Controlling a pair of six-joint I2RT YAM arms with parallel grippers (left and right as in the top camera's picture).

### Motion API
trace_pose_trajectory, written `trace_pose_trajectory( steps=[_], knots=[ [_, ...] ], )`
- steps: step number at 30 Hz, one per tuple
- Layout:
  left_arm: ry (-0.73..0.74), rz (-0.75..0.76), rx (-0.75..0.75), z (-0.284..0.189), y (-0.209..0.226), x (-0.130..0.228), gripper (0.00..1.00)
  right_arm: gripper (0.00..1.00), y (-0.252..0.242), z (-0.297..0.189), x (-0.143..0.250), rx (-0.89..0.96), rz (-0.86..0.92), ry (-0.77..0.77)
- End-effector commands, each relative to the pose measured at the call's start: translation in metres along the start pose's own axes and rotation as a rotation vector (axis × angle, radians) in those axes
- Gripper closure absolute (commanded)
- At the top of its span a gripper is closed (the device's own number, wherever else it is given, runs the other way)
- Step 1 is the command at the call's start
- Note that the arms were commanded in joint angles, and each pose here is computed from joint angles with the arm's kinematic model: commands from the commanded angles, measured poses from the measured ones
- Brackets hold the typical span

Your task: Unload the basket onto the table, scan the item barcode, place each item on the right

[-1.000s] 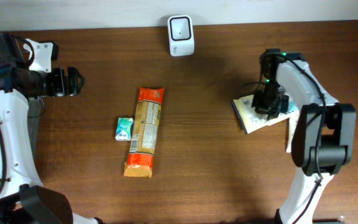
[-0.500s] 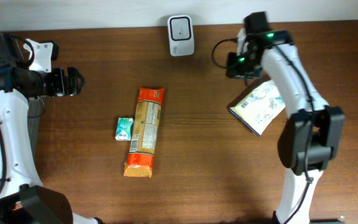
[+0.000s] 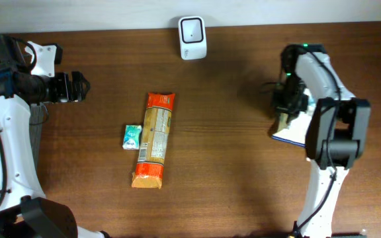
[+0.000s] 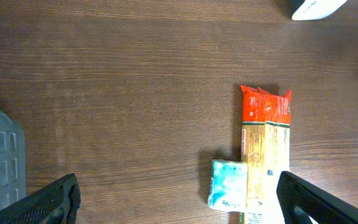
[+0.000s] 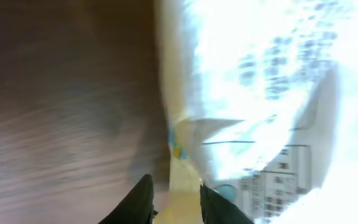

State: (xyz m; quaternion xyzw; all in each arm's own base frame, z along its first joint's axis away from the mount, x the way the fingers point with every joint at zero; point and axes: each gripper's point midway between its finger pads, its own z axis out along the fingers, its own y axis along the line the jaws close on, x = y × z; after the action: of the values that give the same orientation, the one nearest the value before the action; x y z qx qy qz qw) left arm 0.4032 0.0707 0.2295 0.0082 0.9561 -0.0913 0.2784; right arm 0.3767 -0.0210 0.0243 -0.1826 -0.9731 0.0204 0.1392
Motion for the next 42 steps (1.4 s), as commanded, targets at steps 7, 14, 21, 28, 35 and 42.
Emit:
trace_pose_trajectory(
  steps=[7, 14, 21, 28, 35, 42],
  knots=[
    [-0.01, 0.021, 0.008, -0.003, -0.002, -0.002, 0.01, 0.74, -0.047, -0.008, -0.023, 0.003, -0.08, -0.049],
    [-0.01, 0.021, 0.008, -0.003, -0.002, -0.002, 0.01, 0.48, 0.035, -0.162, -0.01, -0.28, -0.242, -0.345],
    [-0.01, 0.021, 0.008, -0.003, -0.002, -0.002, 0.01, 0.38, 0.201, -0.144, 0.073, -0.417, -0.601, -0.276],
    [-0.01, 0.021, 0.008, -0.003, -0.002, -0.002, 0.01, 0.24, 0.318, -0.085, 0.121, -0.41, -0.61, -0.364],
    [-0.01, 0.021, 0.008, -0.003, -0.002, -0.002, 0.01, 0.21, 0.325, -0.002, 0.161, -0.39, -0.509, -0.192],
    [-0.01, 0.021, 0.008, -0.003, -0.002, -0.002, 0.01, 0.31, 0.332, 0.054, 0.18, -0.503, -0.471, -0.079]
  ],
)
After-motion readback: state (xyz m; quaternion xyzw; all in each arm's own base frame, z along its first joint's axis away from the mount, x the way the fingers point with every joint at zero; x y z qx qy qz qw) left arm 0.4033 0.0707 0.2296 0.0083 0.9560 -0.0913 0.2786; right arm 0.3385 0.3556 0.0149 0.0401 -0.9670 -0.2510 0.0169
